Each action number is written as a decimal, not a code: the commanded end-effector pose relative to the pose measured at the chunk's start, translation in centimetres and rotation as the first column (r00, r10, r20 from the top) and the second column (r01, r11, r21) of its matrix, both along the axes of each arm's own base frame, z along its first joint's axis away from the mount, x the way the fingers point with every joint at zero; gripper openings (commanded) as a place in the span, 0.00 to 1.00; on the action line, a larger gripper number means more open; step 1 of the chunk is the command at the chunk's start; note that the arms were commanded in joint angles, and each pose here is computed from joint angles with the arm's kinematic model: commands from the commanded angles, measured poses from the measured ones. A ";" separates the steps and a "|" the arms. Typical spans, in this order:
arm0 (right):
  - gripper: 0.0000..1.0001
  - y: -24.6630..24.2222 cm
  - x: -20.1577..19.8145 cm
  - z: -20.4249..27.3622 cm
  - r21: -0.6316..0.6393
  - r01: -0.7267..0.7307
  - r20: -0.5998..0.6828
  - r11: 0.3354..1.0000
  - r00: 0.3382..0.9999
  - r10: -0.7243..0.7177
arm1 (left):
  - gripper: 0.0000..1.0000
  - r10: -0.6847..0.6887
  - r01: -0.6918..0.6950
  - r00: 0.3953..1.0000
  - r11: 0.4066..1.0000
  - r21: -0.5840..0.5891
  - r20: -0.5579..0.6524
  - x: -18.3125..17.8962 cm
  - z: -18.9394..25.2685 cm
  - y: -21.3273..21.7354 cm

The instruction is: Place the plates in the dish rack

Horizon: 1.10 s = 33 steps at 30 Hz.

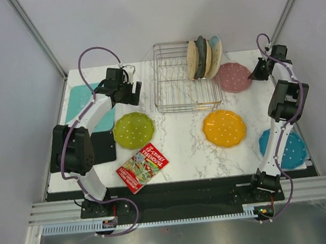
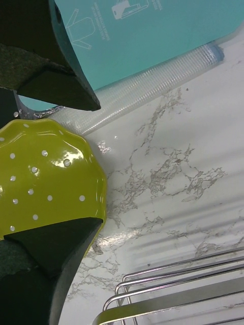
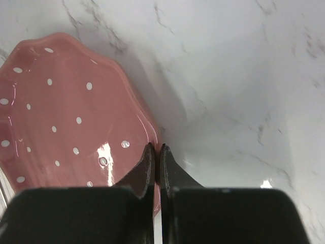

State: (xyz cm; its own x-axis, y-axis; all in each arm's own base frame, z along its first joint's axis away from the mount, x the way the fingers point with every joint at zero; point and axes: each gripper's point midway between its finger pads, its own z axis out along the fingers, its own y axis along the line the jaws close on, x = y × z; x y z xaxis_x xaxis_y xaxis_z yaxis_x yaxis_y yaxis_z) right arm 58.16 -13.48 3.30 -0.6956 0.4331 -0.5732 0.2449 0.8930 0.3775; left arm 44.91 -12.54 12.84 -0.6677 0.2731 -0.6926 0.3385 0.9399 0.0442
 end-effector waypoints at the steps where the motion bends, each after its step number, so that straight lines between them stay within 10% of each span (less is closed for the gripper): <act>1: 0.00 -2.2 -3.0 5.2 -0.005 0.037 0.020 0.999 0.999 -0.037 | 0.92 -0.024 0.029 0.997 0.997 -0.069 0.068 0.9 3.2 -1.4; 24: 0.00 -0.5 -15.5 13.5 -0.006 0.005 0.012 1.000 1.000 -0.005 | 0.91 -0.019 0.038 0.998 0.920 -0.389 0.054 -3.9 8.7 -4.8; 33: 0.00 0.8 -20.3 16.9 0.018 -0.061 0.052 0.998 0.997 0.060 | 0.90 -0.173 0.150 0.985 0.775 -0.614 0.021 -6.4 11.1 -9.2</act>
